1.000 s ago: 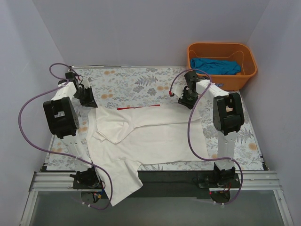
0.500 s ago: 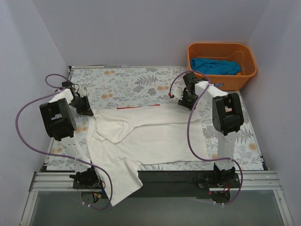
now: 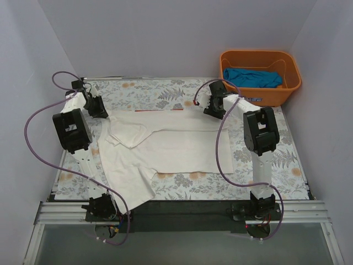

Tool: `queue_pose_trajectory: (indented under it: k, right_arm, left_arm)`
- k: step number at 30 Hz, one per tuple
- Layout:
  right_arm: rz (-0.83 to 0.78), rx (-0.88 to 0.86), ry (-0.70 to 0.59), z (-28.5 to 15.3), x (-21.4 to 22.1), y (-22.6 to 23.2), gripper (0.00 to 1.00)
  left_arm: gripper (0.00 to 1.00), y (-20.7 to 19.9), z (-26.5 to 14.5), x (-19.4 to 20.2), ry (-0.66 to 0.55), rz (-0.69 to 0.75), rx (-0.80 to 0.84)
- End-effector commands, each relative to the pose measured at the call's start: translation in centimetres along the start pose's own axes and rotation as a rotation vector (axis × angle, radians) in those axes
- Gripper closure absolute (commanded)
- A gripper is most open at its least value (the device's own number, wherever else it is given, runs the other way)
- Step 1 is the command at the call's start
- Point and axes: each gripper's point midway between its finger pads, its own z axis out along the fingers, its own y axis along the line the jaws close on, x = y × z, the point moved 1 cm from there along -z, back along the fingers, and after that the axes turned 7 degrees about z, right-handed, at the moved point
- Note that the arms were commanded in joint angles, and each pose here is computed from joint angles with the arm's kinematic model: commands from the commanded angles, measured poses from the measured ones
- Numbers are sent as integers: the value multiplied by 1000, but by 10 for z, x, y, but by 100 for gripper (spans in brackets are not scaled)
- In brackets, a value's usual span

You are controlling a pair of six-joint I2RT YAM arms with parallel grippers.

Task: Fold and stack the t-shirts
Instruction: Fold the tshirt

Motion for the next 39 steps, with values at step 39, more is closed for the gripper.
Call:
queue_pose_trajectory:
  k: [39]
  right_arm:
    - [162, -186, -53, -84, 29, 54, 36]
  left_arm:
    - [60, -152, -43, 170, 354, 956, 19]
